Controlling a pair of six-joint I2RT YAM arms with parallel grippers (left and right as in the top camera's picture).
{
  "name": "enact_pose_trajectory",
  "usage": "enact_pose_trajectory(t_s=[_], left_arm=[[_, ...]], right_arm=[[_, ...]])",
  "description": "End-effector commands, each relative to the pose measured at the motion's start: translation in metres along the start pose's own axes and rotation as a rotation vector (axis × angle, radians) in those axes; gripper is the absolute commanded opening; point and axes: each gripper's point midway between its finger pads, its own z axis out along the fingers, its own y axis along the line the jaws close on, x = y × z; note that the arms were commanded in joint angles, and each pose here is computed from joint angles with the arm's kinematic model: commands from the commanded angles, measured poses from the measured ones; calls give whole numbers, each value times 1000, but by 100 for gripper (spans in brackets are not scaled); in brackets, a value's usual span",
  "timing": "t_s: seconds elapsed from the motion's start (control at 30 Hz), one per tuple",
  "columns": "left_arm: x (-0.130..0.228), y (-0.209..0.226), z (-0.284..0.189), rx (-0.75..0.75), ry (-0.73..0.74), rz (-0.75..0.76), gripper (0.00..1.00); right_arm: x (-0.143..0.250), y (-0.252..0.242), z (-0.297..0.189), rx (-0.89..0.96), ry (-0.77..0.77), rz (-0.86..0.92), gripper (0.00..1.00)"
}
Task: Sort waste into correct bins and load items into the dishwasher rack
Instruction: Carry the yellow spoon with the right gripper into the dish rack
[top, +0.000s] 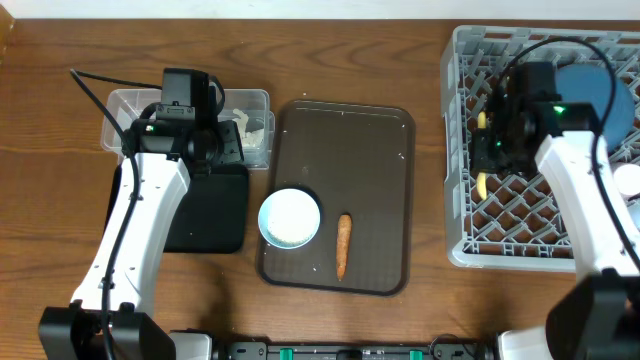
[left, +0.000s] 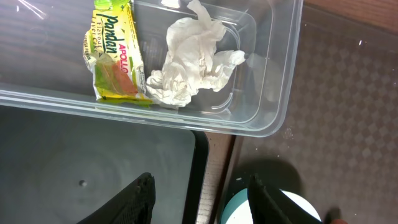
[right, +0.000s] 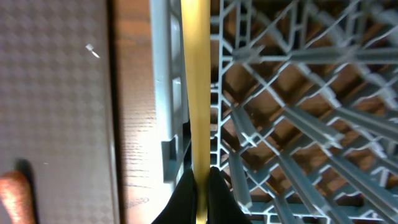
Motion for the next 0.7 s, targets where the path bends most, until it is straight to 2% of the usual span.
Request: enact_pose_trajectory(t_s=[0.0, 0.27, 0.3, 0.37, 0.4, 0.67], left_arm=[[-4, 1, -5, -5, -18, -4, 50], [-4, 1, -5, -5, -19, -4, 50], [-4, 1, -5, -5, -19, -4, 51], [-4, 1, -5, -5, -19, -4, 50], [-4, 1, -5, -5, -19, -4, 50], [-2, -8, -5, 48, -5, -2, 58]], right_arm=[[7, 3, 19, -6, 62, -21, 1], [11, 2, 34, -2, 110, -19, 2], [11, 2, 34, -4, 110, -20, 9], [12, 3, 33, -9, 111, -20, 35], [11, 3, 33, -9, 110, -21, 39], [-8, 6, 16, -16, 47, -39, 41]])
